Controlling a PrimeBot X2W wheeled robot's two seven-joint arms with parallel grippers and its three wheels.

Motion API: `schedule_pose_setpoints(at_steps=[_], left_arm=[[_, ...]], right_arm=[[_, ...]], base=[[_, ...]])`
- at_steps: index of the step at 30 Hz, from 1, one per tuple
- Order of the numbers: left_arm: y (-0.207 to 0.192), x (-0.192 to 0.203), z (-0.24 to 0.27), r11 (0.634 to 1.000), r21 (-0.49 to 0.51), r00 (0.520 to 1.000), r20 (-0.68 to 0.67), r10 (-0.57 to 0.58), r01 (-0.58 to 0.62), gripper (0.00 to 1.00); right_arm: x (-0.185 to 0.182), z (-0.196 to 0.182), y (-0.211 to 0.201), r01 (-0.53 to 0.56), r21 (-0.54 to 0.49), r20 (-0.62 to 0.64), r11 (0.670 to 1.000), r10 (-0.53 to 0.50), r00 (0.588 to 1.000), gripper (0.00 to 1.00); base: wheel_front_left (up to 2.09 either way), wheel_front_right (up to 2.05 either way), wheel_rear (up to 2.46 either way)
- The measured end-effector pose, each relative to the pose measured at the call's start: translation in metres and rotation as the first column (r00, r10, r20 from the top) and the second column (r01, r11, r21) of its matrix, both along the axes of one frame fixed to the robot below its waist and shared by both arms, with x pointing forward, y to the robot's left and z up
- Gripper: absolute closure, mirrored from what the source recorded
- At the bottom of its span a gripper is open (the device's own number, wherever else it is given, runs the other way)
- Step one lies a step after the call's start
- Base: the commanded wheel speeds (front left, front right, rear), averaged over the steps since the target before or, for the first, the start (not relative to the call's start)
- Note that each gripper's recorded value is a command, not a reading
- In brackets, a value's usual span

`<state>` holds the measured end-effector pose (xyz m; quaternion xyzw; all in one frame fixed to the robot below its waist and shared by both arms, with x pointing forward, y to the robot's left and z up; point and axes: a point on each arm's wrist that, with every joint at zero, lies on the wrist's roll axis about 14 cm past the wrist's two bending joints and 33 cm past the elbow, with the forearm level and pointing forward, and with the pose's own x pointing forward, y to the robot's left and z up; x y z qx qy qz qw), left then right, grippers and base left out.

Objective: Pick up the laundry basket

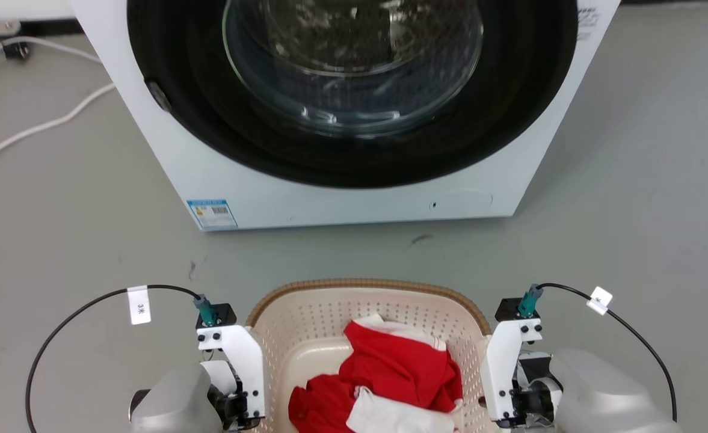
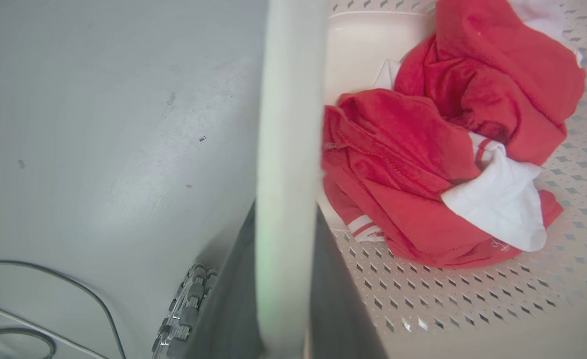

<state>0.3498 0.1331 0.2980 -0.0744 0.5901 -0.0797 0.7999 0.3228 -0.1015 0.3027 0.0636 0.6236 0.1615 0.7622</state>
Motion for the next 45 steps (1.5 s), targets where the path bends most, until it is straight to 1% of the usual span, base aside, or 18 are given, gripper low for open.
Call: schedule_pose_setpoints(at_steps=[10, 18, 31, 45], left_arm=[[-0.008, -0.012, 0.024, 0.999, -0.012, 0.999, -0.026, -0.036, 0.036, 1.0], [-0.011, -0.02, 0.035, 0.999, -0.022, 0.999, -0.028, -0.044, 0.043, 1.0], [-0.011, -0.03, 0.037, 0.999, -0.029, 0.999, -0.038, -0.034, 0.033, 1.0], [-0.011, -0.025, 0.038, 0.999, -0.027, 1.0, -0.001, -0.024, 0.024, 1.0]], right_arm=[[-0.008, 0.023, -0.01, 0.014, -0.01, 0.006, 1.0, -0.014, 1.0, 1.0], [-0.012, 0.032, -0.015, 0.013, -0.022, 0.023, 1.0, -0.013, 1.0, 1.0], [-0.015, 0.036, -0.016, 0.019, -0.026, 0.043, 0.999, -0.018, 0.999, 1.0], [-0.013, 0.036, -0.016, 0.021, -0.026, 0.065, 0.999, -0.02, 0.998, 1.0]], base=[[0.0, 0.0, 0.0], [0.0, 0.0, 0.0], [0.0, 0.0, 0.0], [0.0, 0.0, 0.0]])
